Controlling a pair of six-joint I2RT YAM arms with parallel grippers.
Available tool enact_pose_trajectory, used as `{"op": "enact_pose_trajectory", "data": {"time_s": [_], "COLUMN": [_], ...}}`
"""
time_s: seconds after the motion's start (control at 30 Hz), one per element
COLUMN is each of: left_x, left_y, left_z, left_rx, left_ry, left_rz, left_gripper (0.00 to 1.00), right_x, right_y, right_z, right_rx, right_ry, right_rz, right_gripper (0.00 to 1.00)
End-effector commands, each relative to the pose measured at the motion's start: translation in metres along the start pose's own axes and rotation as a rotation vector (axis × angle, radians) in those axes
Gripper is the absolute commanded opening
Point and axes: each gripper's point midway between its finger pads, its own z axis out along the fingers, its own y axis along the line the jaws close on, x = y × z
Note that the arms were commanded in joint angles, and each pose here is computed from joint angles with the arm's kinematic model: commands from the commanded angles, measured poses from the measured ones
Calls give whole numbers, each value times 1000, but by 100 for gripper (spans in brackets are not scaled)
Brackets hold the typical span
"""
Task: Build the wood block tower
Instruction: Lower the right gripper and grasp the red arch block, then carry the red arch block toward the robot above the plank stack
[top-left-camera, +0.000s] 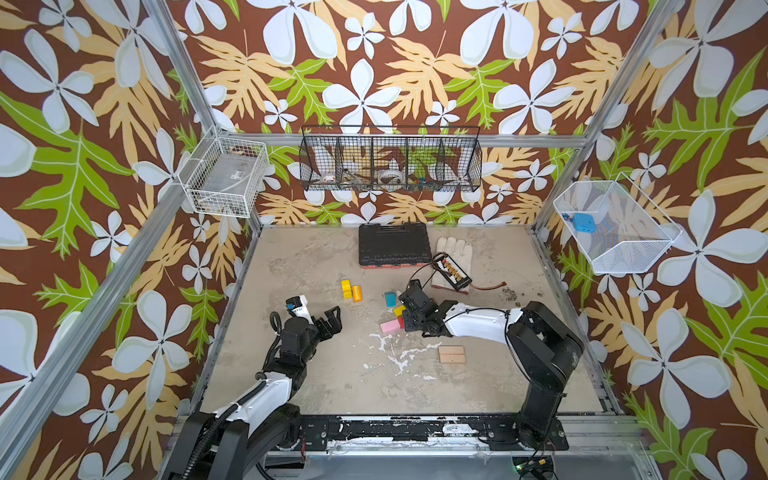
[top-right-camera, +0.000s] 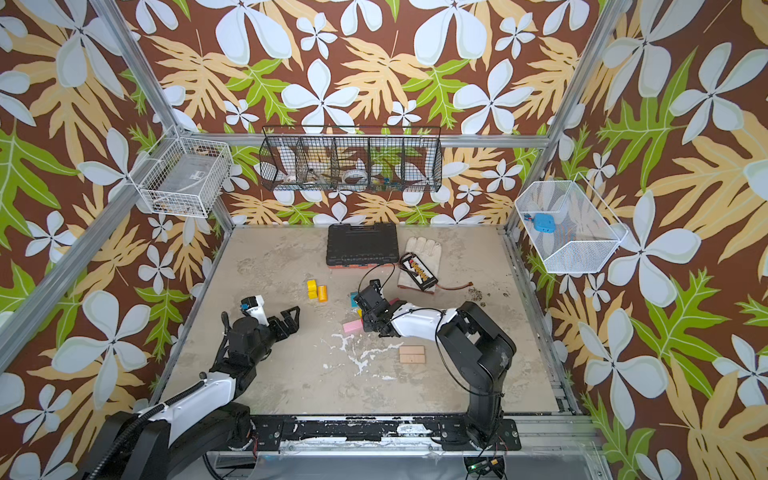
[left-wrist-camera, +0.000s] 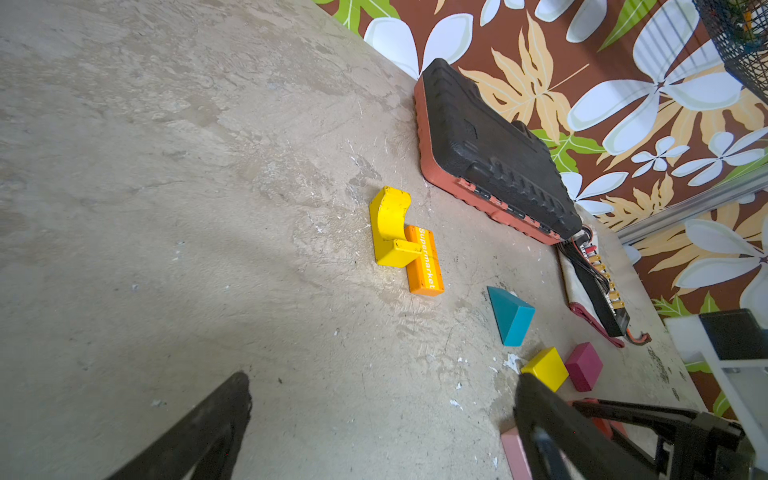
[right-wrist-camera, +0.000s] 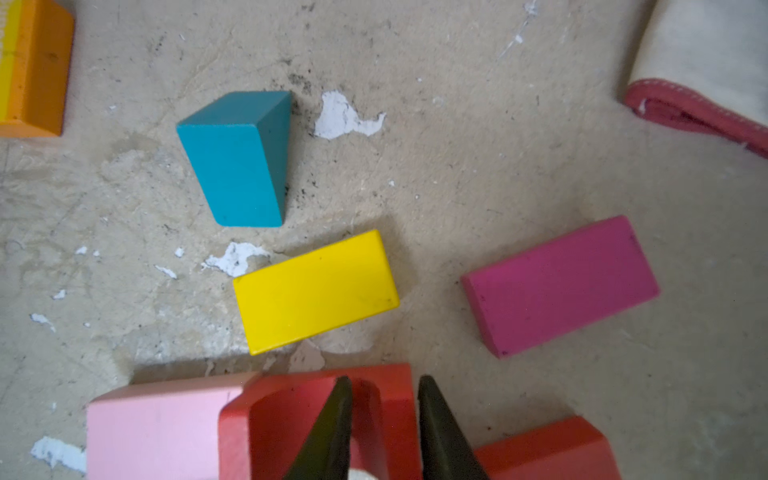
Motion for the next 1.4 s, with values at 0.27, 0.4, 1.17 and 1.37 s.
{"op": "enact_pose_trajectory", "data": {"time_s": [0.27,0.4,1.17,1.37], "left_x": [-6,-6,-6,-5], "left_y": [-7,-7,-10,-11], "left_z": [0,-2,-3,-5], "left_rx": [31,35,52,58], "left_ry": [-22,-25,-31,-31], "left_rz": [2,3,1,3], "left_gripper": [100,100,100,100], "right_x": [-1,-3,50,68], "right_y": [-3,-5,-95,-103], "right_z": [-5,-13,-112,-114], "right_rx": [15,9,58,39], "right_ry": [0,-12,-141,-135], "right_rz": [35,58,293,333], "right_gripper": [3,0,1,0]}}
